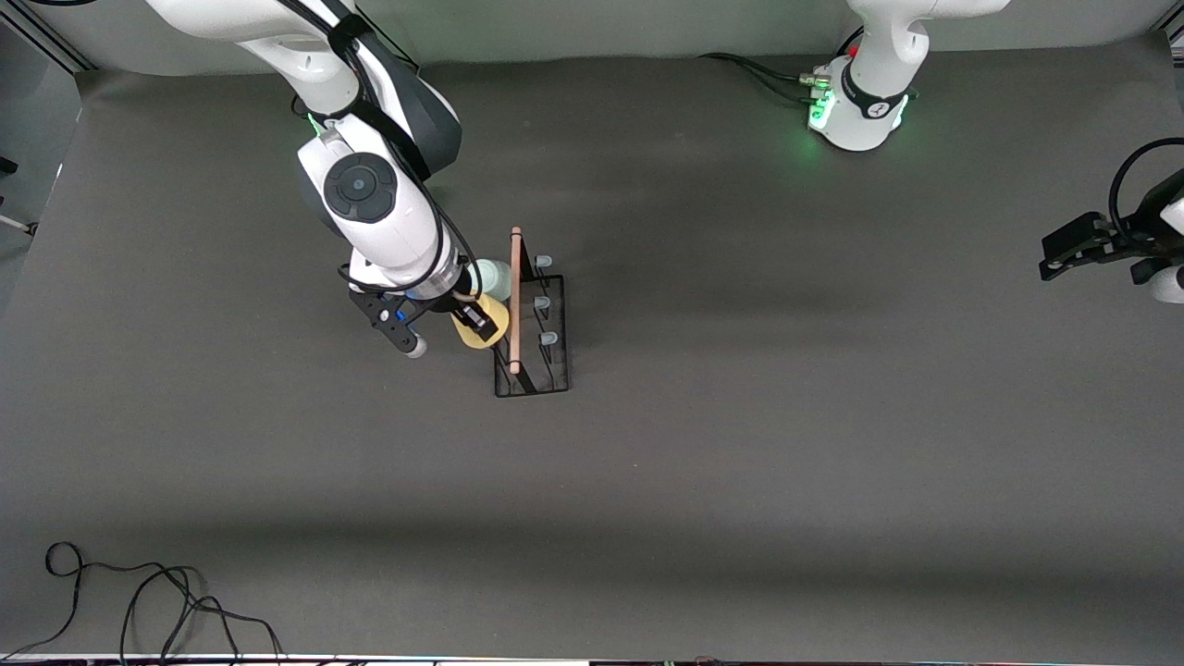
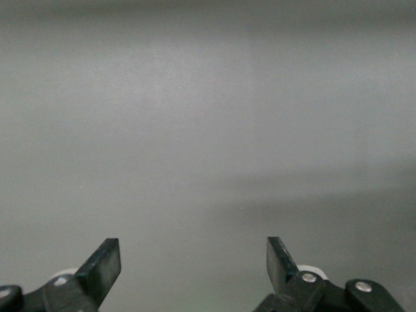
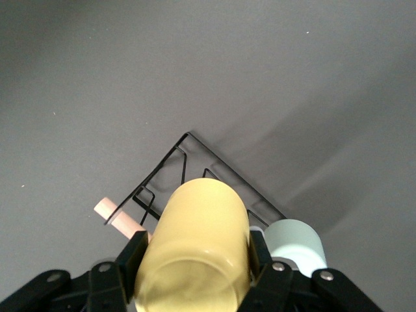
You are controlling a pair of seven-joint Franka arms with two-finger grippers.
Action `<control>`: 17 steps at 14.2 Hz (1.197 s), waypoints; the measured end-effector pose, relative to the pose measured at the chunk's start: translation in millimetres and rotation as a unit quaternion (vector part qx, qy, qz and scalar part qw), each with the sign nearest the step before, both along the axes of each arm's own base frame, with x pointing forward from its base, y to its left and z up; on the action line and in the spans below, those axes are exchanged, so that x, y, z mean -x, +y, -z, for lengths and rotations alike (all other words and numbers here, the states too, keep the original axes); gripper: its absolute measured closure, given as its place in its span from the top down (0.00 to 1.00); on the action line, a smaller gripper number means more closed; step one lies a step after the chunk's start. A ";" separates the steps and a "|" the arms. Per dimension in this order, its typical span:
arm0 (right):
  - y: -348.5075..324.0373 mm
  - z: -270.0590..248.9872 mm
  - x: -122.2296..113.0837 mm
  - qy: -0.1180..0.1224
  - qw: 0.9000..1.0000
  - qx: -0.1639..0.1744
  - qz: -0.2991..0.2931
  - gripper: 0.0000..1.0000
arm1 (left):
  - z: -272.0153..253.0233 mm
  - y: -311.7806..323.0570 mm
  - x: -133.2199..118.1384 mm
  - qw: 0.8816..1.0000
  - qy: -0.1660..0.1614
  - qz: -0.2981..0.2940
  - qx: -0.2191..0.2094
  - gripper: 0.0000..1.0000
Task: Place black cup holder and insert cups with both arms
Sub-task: 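Carry the yellow cup with the right gripper onto a holder peg, then open the right gripper to release the yellow cup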
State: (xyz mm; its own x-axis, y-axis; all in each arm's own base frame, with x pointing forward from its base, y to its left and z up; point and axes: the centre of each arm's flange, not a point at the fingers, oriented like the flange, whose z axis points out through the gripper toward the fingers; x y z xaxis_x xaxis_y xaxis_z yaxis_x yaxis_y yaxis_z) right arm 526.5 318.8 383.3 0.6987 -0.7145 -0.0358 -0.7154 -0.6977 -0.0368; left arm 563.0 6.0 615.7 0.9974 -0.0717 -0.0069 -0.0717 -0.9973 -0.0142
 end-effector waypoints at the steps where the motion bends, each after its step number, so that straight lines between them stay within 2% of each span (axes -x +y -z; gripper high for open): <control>1: -0.9 4.6 0.5 -0.004 1.000 -0.003 0.000 0.67 | 0.1 0.0 0.0 1.000 0.000 0.000 0.000 1.00; 5: -3.4 16.5 1.1 -0.009 1.000 -0.004 -0.002 0.67 | 1.5 -0.1 -0.7 1.000 0.001 0.000 0.000 1.00; 9: -5.0 50.8 -4.0 -0.013 1.000 0.020 0.009 0.67 | 1.9 -0.1 -0.7 1.000 0.002 0.000 0.000 1.00; 12: -4.3 68.0 -6.5 -0.008 1.000 0.017 0.012 0.67 | 2.0 -0.4 -0.8 1.000 0.002 0.000 0.000 1.00; 15: -4.2 63.2 -10.4 -0.014 1.000 0.012 0.017 0.68 | 2.1 -0.4 -0.8 1.000 0.002 0.000 0.000 1.00; 16: -4.9 60.7 -12.8 -0.016 1.000 0.011 0.019 0.73 | 2.1 -0.4 -0.8 1.000 0.002 0.000 0.000 1.00; 17: -5.6 55.2 -16.9 -0.021 1.000 0.008 0.022 0.82 | 2.1 -0.4 -0.8 1.000 0.002 0.000 0.000 1.00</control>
State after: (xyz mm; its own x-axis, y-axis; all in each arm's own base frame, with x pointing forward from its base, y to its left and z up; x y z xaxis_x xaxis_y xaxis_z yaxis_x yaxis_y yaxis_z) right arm 543.4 313.2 328.1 0.6674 -0.7447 0.0047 -0.7434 -0.6666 -0.0556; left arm 563.8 5.6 613.7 0.9973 -0.0721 -0.0106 -0.0722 -0.9973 -0.0129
